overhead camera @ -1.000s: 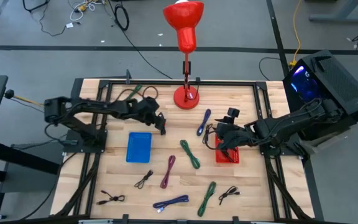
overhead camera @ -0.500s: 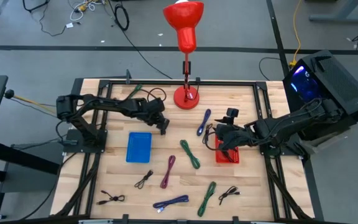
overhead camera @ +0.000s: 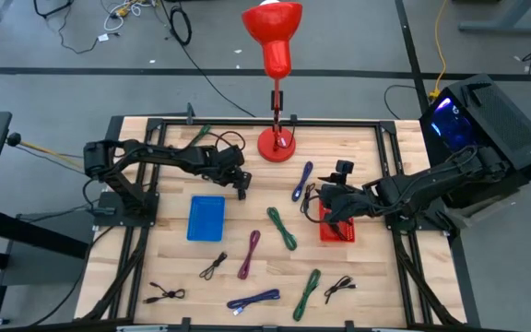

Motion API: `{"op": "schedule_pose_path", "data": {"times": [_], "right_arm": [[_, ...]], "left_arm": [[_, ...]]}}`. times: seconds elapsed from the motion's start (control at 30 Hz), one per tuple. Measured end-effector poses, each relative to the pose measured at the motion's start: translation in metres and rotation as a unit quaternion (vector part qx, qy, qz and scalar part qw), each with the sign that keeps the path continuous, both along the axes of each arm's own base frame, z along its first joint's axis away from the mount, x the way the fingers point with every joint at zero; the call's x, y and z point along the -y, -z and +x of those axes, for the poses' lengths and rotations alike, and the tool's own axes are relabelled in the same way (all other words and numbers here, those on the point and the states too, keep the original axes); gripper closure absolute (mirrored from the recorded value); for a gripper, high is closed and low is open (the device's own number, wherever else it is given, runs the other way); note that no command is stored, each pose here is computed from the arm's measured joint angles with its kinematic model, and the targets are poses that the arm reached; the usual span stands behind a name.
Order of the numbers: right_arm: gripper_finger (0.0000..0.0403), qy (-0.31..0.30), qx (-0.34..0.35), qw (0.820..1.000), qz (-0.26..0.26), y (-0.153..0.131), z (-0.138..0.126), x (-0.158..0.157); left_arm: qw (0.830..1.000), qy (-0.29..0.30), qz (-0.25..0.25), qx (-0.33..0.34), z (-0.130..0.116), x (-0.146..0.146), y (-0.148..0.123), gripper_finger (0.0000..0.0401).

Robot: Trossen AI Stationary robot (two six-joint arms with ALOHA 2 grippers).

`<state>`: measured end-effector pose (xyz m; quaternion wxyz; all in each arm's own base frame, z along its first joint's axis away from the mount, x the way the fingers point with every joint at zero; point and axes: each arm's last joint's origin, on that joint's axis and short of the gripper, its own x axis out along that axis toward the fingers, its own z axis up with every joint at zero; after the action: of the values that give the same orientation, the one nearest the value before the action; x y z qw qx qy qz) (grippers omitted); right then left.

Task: Pick & Place USB Port
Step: Put the black charger cable into the red bin

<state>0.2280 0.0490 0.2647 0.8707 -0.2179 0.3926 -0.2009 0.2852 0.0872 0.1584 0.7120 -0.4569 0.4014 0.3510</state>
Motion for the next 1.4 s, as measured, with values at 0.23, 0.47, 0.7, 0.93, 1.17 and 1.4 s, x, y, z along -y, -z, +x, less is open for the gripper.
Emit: {"op": "schedule_pose_path", "data": {"times": [0.23,0.47,0.7,0.93,1.17,1.4], "right_arm": [[0.0234,-0.001,0.0,1.0,0.001,0.0,0.0,0.0],[0.0234,-0.001,-0.003,1.0,0.0,0.0,0.0,0.0],[0.0234,-0.008,-0.006,1.0,0.009,0.001,0.0,-0.001],[0.0234,-0.005,-0.003,1.0,0.013,0.001,0.0,-0.001],[0.0234,0.018,0.011,0.999,0.026,0.001,-0.001,0.0],[0.0234,0.067,0.059,0.996,0.017,-0.003,0.005,0.01]], "left_arm": [[1.0,-0.022,0.005,0.018,0.004,-0.001,0.0,0.0195],[0.999,-0.03,-0.025,-0.02,0.011,-0.001,0.031,0.0195],[0.999,-0.008,-0.019,-0.041,0.013,-0.002,0.04,0.0232],[0.998,0.032,0.007,-0.052,0.018,-0.003,0.032,0.0356],[0.988,0.121,0.092,0.006,0.051,0.002,-0.016,0.0356],[0.931,0.221,0.274,0.092,0.078,0.035,-0.113,0.0356]]}}
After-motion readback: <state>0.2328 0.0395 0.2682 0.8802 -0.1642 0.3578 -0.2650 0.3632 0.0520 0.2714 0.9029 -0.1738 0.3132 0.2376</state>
